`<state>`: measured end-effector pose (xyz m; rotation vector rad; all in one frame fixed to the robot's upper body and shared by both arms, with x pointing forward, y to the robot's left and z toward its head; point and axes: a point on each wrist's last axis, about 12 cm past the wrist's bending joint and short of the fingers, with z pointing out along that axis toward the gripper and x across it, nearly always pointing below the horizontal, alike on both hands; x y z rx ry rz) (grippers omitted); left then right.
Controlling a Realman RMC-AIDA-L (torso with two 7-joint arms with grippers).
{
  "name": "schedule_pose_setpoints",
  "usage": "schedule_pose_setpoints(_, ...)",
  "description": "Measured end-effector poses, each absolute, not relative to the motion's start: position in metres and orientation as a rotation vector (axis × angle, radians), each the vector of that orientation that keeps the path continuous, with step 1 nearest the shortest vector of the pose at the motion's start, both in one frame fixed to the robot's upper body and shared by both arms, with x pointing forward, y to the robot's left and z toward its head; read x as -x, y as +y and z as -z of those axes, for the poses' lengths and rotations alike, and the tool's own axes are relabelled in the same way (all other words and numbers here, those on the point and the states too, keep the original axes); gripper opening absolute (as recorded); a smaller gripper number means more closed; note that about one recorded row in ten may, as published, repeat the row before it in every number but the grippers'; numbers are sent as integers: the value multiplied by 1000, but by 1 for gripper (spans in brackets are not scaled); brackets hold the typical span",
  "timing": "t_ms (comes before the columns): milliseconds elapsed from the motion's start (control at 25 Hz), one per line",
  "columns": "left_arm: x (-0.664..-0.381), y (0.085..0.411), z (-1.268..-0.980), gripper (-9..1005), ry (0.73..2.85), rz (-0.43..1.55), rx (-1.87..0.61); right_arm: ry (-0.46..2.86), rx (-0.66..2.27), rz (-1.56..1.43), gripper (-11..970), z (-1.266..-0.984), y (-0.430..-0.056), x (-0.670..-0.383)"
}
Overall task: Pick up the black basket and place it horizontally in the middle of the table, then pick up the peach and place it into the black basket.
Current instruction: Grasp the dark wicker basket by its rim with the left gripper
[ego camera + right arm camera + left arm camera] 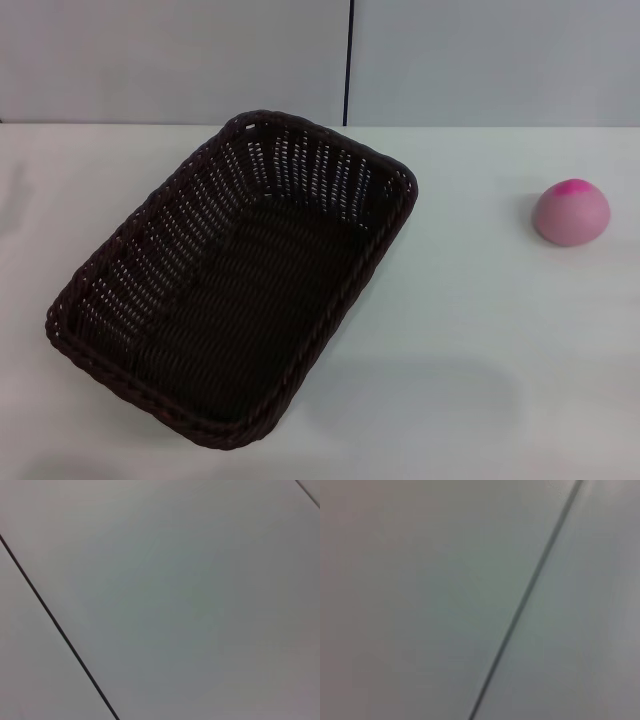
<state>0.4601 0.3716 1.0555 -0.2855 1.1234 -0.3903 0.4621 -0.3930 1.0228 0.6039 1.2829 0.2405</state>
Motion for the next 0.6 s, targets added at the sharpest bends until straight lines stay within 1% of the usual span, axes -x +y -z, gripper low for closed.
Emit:
schedule_pose_setpoints(120, -462, 372, -1061, 810, 1123, 415, 227, 1283, -603, -239, 478, -1023, -394, -462)
schedule_pose_setpoints(280, -463, 373, -1063, 809, 1118, 427, 217, 1283, -602, -239, 478, -1023, -394, -462)
schedule_pose_setpoints(400, -469, 373, -1073, 809, 1125, 495, 125, 1285, -601, -236, 478, -1023, -395, -462)
schedule_pose_setpoints(520, -471, 374, -1076, 808, 1136, 528, 90, 1285, -600, -236, 478, -1023, -395, -462)
schedule_pose_setpoints(560, -478, 378, -1085, 807, 1166, 608, 17, 1285, -600, -236, 479, -1023, -394, -462)
schedule_pose_setpoints(600, -490, 383, -1098, 807, 1228, 743, -64, 1285, -600, -236, 479, -1023, -394, -462)
